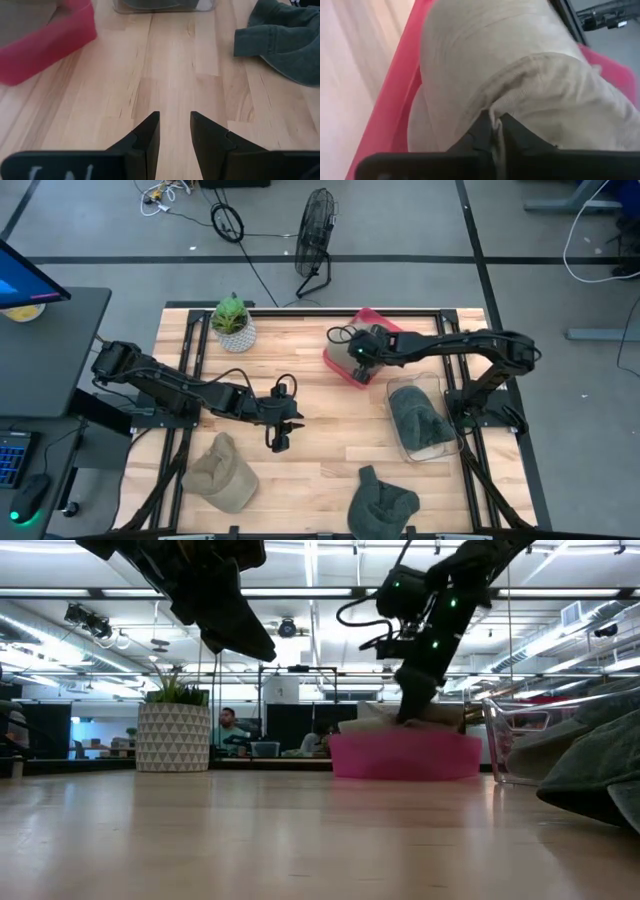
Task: Pick & Place hat
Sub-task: Put the right brown cap into the red bin
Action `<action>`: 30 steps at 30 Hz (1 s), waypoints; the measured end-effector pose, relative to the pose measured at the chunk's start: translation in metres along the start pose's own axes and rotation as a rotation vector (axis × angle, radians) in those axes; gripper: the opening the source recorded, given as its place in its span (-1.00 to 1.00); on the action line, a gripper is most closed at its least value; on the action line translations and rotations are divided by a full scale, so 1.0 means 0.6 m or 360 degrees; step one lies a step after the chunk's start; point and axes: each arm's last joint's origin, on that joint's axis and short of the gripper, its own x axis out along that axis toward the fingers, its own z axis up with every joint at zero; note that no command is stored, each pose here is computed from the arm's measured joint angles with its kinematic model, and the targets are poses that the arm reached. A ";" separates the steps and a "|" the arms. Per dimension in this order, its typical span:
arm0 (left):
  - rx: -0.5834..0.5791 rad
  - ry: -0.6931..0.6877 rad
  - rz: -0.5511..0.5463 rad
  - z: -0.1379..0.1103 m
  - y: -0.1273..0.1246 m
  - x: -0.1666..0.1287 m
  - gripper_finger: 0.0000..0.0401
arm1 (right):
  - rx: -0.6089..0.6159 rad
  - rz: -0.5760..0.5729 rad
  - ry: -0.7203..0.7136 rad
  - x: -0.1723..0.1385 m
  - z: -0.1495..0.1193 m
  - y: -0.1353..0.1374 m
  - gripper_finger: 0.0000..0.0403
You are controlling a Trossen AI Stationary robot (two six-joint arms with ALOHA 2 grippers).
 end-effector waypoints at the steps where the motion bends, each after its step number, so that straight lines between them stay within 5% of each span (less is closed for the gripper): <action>1: 0.0001 0.0004 0.0001 0.000 0.000 0.000 -0.44 | -0.0047 0.0002 0.0013 -0.011 0.002 -0.003 -0.87; 9: 0.0002 0.0012 0.0003 -0.001 0.000 0.000 -0.44 | -0.0587 -0.0004 0.0038 -0.106 0.025 -0.030 -0.96; 15: -0.0040 0.0014 0.0004 -0.001 0.000 0.000 -0.44 | -0.1167 0.0080 0.0176 -0.108 0.007 -0.040 -0.91; 22: -0.0037 0.0020 0.0005 -0.002 0.001 0.000 -0.44 | -0.1248 0.0197 0.0109 -0.063 -0.020 -0.039 -0.93; 30: -0.0037 0.0019 0.0006 -0.002 0.001 0.000 -0.44 | -0.1261 0.0119 0.0001 -0.018 -0.049 -0.026 -0.90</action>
